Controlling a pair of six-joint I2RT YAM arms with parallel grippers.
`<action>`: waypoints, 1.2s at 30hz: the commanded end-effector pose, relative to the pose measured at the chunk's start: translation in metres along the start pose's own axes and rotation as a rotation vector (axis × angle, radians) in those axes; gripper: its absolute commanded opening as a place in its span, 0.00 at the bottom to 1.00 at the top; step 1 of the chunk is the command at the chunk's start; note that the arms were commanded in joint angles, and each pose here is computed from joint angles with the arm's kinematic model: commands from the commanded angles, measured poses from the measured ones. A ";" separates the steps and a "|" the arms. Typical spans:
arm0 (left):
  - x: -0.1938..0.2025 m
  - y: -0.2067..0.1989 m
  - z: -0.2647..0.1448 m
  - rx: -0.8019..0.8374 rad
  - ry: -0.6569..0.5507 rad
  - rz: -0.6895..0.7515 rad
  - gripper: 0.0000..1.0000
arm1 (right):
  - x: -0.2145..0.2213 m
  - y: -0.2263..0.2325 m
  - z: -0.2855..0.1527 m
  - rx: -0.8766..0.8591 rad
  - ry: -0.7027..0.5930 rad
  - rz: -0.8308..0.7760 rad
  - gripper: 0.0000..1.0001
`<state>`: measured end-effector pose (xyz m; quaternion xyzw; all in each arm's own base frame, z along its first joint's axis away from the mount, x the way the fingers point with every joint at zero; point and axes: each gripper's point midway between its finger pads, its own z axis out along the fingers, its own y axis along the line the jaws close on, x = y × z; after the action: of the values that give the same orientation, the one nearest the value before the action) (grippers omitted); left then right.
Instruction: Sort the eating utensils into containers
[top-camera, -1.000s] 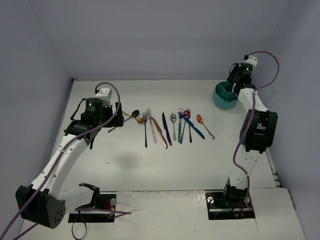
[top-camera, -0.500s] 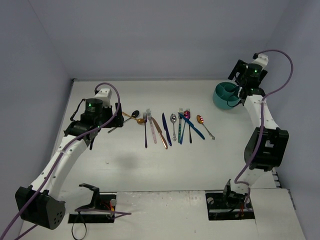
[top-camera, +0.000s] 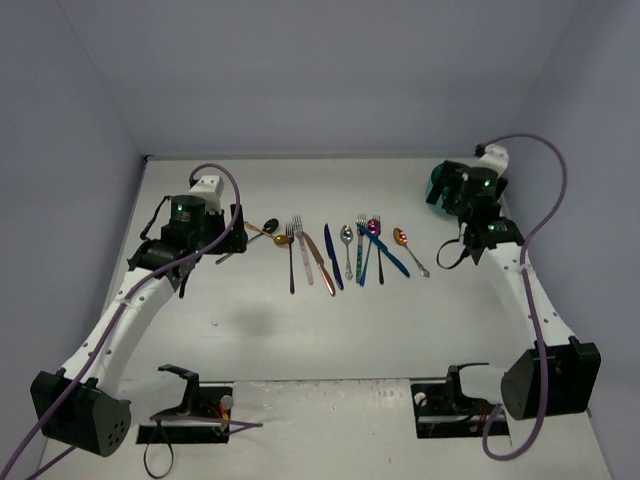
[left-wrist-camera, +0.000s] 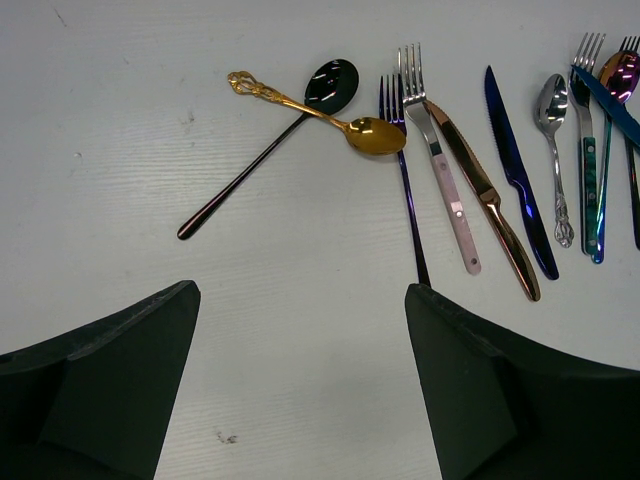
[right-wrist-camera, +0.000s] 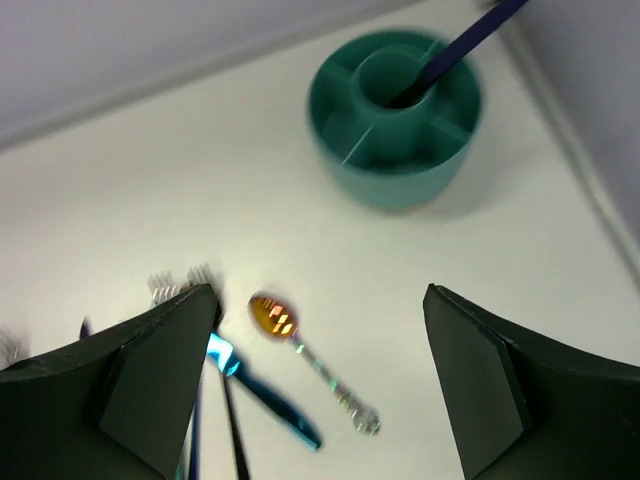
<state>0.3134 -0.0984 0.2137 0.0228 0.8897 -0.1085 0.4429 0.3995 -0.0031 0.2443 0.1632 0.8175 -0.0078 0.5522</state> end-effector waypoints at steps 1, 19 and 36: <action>-0.017 -0.001 -0.003 0.005 -0.056 0.005 0.82 | 0.037 0.033 -0.017 -0.069 0.097 -0.087 0.81; -0.012 -0.005 0.003 0.024 -0.021 0.002 0.82 | 0.175 0.125 0.005 -0.255 0.454 -0.407 0.56; -0.009 -0.007 0.007 0.036 0.000 -0.003 0.82 | 0.192 0.073 0.028 -0.144 0.532 -0.428 0.53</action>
<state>0.3141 -0.1024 0.1970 0.0276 0.9029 -0.1107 0.4145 0.3753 0.1203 0.0681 -0.0524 0.9485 -0.0182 0.3118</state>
